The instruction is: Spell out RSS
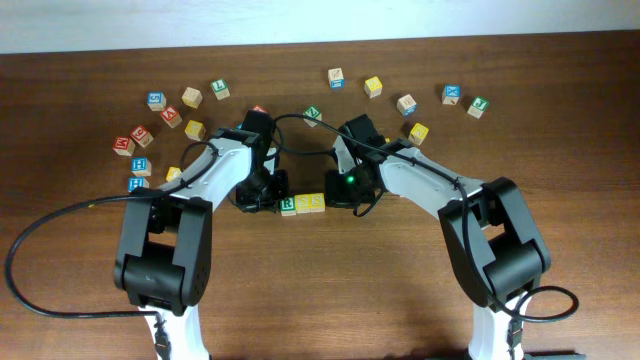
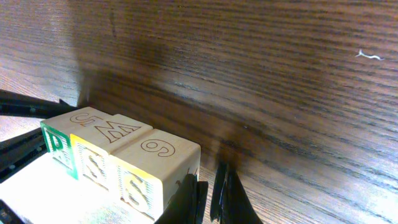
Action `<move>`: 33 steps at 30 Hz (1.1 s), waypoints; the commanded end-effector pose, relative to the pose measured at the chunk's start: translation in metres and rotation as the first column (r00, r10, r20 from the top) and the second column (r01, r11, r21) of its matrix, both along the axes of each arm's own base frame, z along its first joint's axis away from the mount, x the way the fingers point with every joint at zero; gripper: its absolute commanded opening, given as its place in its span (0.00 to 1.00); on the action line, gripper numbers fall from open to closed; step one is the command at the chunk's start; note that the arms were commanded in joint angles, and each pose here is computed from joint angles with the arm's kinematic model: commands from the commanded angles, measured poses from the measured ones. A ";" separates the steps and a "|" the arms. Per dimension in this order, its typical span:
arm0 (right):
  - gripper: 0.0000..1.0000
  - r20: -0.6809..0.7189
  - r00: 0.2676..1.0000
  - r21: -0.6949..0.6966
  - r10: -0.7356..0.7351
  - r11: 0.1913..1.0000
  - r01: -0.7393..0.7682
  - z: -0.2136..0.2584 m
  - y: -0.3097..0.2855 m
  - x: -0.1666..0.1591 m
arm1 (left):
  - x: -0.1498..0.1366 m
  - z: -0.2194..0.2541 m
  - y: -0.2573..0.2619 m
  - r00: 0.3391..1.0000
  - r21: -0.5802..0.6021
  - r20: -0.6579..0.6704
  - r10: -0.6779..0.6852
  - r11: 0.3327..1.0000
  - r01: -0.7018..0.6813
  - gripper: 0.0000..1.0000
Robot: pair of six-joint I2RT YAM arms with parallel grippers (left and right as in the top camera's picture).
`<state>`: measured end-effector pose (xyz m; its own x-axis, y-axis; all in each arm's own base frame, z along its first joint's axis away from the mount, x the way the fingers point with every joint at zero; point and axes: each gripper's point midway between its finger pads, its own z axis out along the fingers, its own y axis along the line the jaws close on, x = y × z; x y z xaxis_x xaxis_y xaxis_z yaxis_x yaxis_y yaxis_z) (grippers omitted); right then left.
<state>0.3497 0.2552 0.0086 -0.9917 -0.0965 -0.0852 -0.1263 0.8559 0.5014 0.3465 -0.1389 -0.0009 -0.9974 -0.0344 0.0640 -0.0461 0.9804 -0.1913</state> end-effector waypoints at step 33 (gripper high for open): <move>0.04 -0.010 0.990 -0.085 -0.142 0.986 0.141 0.113 -0.092 -0.035 | -0.018 0.163 0.049 0.968 0.007 0.237 0.078 0.997 -0.082 0.00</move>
<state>0.3172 0.1654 0.1009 -0.9987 0.0492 -0.0154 0.0379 0.9039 0.4261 0.3355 -0.0938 0.1370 -0.9842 -0.1235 -0.1266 -0.0982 0.9769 -0.1896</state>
